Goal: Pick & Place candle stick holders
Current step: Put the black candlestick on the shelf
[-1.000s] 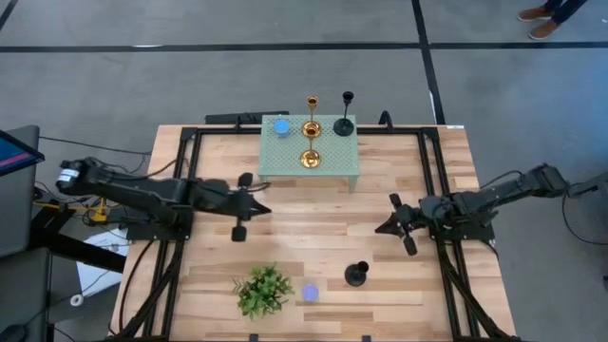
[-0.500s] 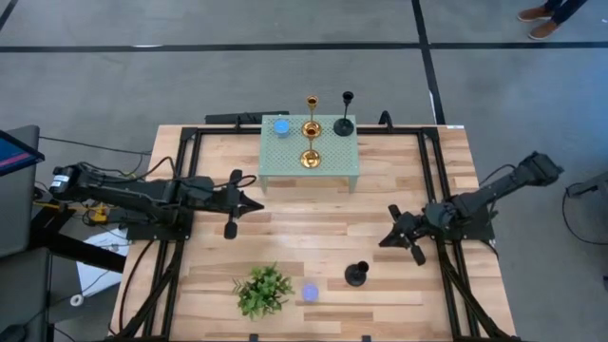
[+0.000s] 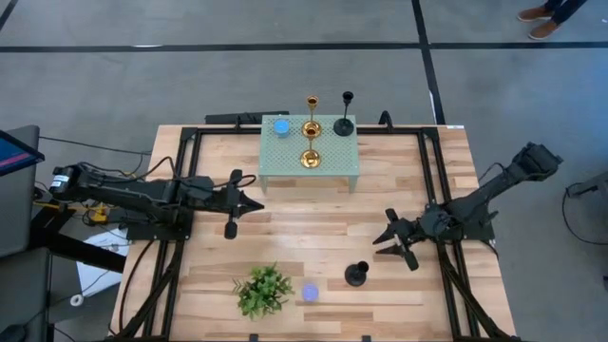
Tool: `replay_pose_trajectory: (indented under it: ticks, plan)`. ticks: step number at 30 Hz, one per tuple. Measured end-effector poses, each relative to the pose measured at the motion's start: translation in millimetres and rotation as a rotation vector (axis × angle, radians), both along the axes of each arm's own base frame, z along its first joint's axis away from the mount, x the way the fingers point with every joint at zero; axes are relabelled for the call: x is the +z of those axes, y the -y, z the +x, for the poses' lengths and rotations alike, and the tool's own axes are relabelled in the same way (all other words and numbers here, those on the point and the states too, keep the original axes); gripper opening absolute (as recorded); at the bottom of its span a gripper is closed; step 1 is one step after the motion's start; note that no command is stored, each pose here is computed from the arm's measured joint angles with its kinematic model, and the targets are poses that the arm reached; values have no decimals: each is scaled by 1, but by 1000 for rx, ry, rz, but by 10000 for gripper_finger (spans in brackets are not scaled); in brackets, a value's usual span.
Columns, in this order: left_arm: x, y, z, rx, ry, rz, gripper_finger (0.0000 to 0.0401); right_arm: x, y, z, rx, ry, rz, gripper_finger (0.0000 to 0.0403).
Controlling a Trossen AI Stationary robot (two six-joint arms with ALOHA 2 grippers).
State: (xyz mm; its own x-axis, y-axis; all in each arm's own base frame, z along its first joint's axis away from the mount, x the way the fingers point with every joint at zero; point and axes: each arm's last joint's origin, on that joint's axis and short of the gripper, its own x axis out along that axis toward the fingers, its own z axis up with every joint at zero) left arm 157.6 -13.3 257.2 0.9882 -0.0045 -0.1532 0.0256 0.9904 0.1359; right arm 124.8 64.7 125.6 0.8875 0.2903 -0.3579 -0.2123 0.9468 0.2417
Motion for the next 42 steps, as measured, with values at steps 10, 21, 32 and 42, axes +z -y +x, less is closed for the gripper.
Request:
replay_pose_trajectory:
  ticks: [10, 21, 32, 42]
  plan:
    - [1, 0, 0, 0, 15, -2, 4, 0, -21, 25, 17, -33, -35, 138]
    - [1, 0, 0, 0, 14, -2, 5, -2, -50, 57, 32, -98, -19, 157]
    - [1, 0, 0, -1, 14, -2, 5, -9, -76, 69, 71, -154, -4, 217]
    - [1, 0, 0, 0, 13, -9, 5, -8, -77, 72, 35, -140, -51, 131]
